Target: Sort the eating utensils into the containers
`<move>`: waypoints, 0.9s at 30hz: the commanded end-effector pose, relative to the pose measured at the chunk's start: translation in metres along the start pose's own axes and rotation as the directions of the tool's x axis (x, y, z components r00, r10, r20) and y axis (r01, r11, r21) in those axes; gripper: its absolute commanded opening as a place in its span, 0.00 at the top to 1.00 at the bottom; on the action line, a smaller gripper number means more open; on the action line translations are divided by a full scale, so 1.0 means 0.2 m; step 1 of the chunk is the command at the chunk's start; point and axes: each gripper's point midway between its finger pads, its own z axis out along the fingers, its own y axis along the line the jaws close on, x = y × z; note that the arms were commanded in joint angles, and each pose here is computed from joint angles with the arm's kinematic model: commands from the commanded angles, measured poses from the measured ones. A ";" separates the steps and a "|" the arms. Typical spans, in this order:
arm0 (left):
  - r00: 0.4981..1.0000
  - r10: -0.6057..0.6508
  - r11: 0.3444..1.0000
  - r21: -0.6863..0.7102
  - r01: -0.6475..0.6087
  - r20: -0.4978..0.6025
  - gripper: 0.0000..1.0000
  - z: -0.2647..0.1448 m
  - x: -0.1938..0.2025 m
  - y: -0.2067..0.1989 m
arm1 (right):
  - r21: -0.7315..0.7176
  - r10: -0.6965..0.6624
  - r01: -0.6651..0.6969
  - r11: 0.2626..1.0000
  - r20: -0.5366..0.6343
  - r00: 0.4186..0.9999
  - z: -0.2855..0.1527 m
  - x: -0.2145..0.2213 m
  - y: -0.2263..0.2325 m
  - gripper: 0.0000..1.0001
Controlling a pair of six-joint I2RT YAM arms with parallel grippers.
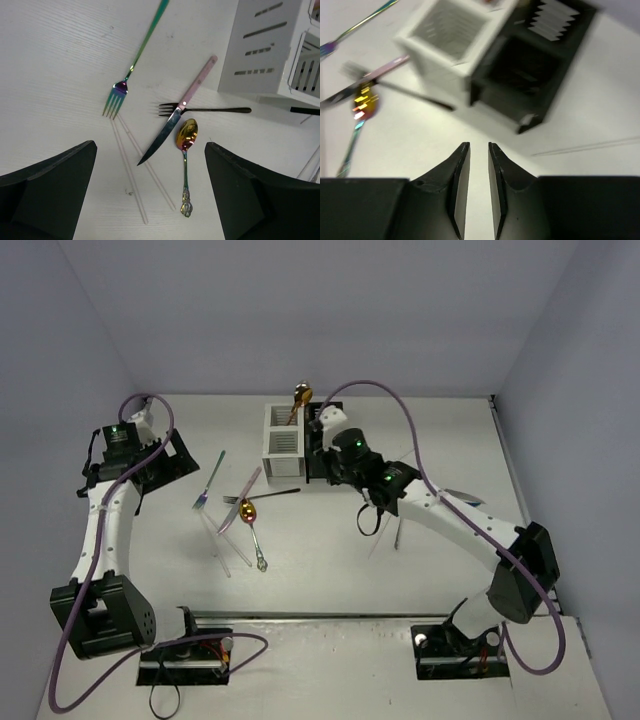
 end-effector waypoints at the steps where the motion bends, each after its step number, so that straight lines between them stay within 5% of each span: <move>1: 0.990 -0.043 0.999 0.017 0.041 0.136 0.11 -0.06 -0.17 -0.03 | -0.192 0.034 -0.043 0.980 -0.050 0.998 0.01 0.08 0.38 0.81; 6: 0.996 -0.046 0.999 0.015 0.045 0.075 0.11 -0.01 -0.02 -0.02 | -0.088 0.091 -0.101 0.991 -0.109 0.990 0.11 0.16 0.31 0.76; 13: 0.987 -0.120 0.987 -0.091 0.129 0.105 0.11 0.01 -0.05 0.14 | -0.067 0.228 -0.244 0.967 -0.191 0.955 0.24 0.26 0.55 0.69; 27: 0.956 -0.247 0.939 -0.202 0.277 0.160 0.10 -0.01 -0.11 0.39 | -0.070 0.172 -0.206 0.976 -0.336 0.926 0.41 0.50 0.96 0.72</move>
